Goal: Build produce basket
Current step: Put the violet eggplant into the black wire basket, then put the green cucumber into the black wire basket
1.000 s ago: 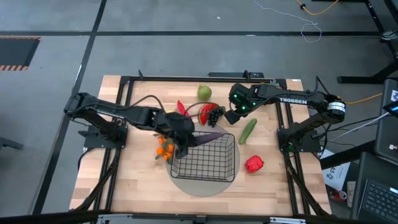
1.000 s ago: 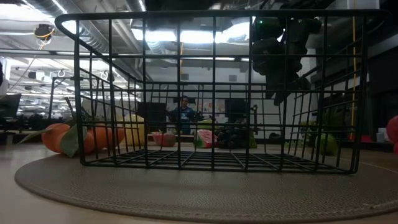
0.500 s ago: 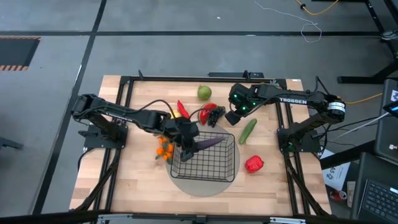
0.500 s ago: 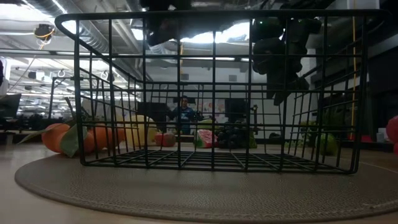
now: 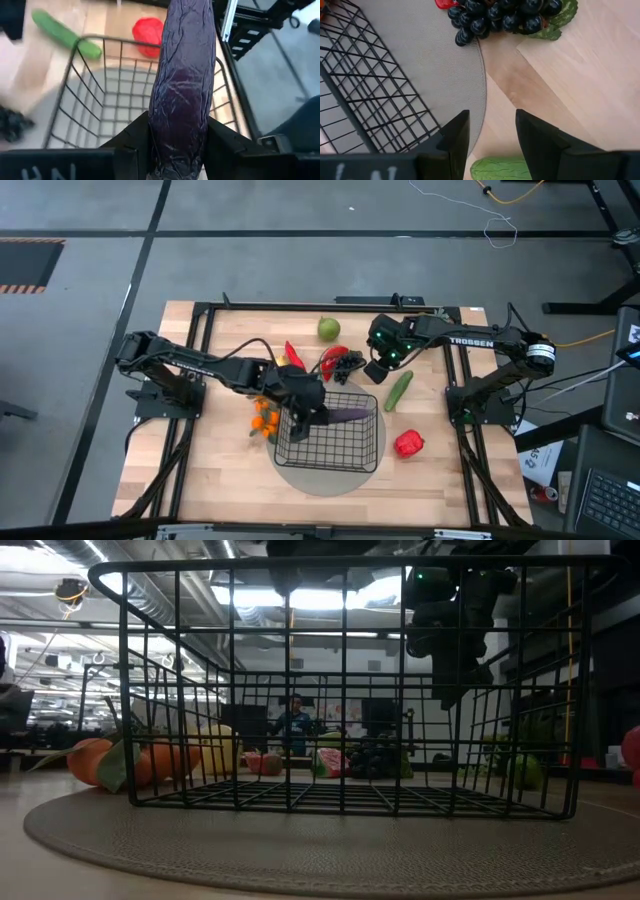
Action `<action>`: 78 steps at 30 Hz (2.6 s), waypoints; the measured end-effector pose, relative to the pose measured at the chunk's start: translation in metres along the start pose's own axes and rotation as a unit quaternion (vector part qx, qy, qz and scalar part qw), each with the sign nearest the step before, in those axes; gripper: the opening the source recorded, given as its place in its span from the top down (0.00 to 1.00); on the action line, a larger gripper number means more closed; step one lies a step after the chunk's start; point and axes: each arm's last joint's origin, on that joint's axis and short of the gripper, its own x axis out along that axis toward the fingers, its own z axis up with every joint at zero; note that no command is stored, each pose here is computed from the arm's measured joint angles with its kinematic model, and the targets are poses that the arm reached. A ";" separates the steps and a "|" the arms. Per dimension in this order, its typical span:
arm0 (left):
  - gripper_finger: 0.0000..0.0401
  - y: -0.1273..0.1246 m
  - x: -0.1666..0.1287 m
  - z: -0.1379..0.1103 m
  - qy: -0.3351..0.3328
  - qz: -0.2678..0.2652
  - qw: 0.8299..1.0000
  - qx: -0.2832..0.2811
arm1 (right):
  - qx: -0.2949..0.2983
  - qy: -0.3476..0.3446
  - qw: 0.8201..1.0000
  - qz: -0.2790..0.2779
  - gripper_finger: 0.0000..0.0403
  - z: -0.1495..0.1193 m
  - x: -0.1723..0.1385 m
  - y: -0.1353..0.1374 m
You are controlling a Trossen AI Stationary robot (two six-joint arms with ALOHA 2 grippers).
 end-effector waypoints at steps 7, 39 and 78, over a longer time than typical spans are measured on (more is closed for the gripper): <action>0.69 -0.003 0.000 0.002 -0.025 0.085 0.990 0.109 | 0.001 0.000 1.000 0.000 0.60 0.000 0.000 0.000; 0.50 -0.017 0.000 -0.010 -0.006 0.116 0.993 -0.014 | 0.041 0.000 0.999 0.000 0.60 0.000 0.000 0.000; 0.48 -0.017 0.000 -0.010 -0.006 0.118 0.993 -0.012 | 0.122 0.215 0.957 -0.153 0.60 -0.051 -0.016 -0.012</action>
